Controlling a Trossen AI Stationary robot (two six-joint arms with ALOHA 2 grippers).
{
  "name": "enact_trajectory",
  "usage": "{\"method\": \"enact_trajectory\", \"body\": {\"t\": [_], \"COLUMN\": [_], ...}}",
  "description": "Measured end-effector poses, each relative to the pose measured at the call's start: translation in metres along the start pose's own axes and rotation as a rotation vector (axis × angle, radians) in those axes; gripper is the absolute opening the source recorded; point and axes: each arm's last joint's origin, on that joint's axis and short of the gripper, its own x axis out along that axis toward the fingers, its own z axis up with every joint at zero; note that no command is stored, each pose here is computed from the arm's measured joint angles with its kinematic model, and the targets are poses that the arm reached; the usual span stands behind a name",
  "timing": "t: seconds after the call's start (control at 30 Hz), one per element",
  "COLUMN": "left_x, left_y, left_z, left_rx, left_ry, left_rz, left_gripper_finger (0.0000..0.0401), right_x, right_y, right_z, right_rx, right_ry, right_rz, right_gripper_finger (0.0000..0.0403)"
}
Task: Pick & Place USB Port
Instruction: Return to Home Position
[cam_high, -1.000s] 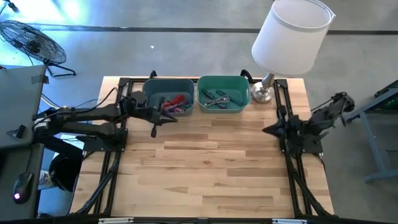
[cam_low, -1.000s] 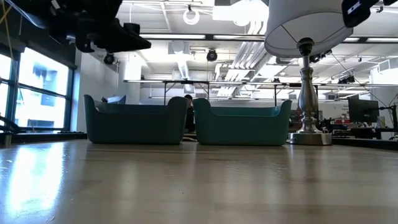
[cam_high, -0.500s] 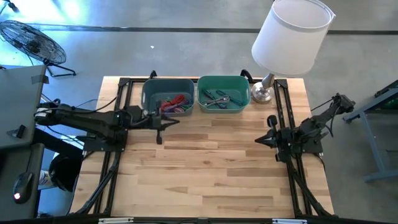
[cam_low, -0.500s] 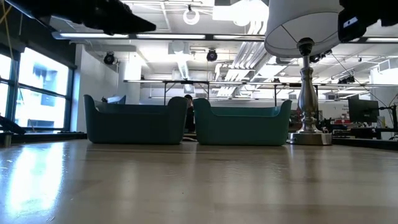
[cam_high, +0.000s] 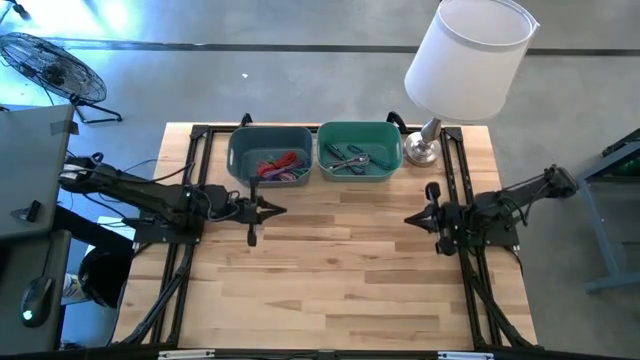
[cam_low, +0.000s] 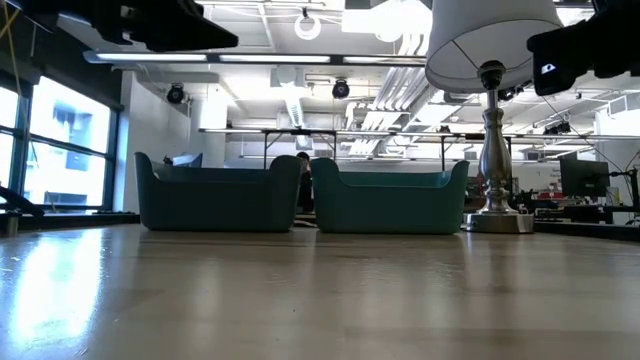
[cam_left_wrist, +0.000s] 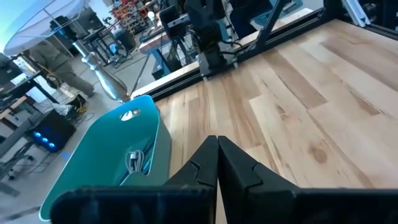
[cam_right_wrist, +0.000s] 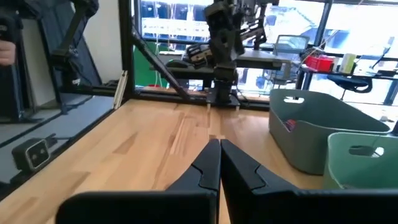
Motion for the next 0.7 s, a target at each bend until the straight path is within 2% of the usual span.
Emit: {"method": "enact_trajectory", "body": {"t": [0.37,0.7], "left_x": [0.0,0.0], "left_y": [-0.002,-0.005], "left_z": [-0.001,-0.011], "left_rx": [-0.014,-0.009], "left_ry": [0.011,0.032], "left_rz": [-0.009,-0.015], "left_gripper_finger": [0.0,0.0], "right_x": [0.002,0.004], "right_y": [-0.011,-0.018], "right_z": [-0.019,-0.029], "right_rx": [0.001,-0.048], "right_ry": [-0.002,-0.024], "right_rz": [-0.03,-0.069], "right_gripper_finger": [0.0,0.0]}}
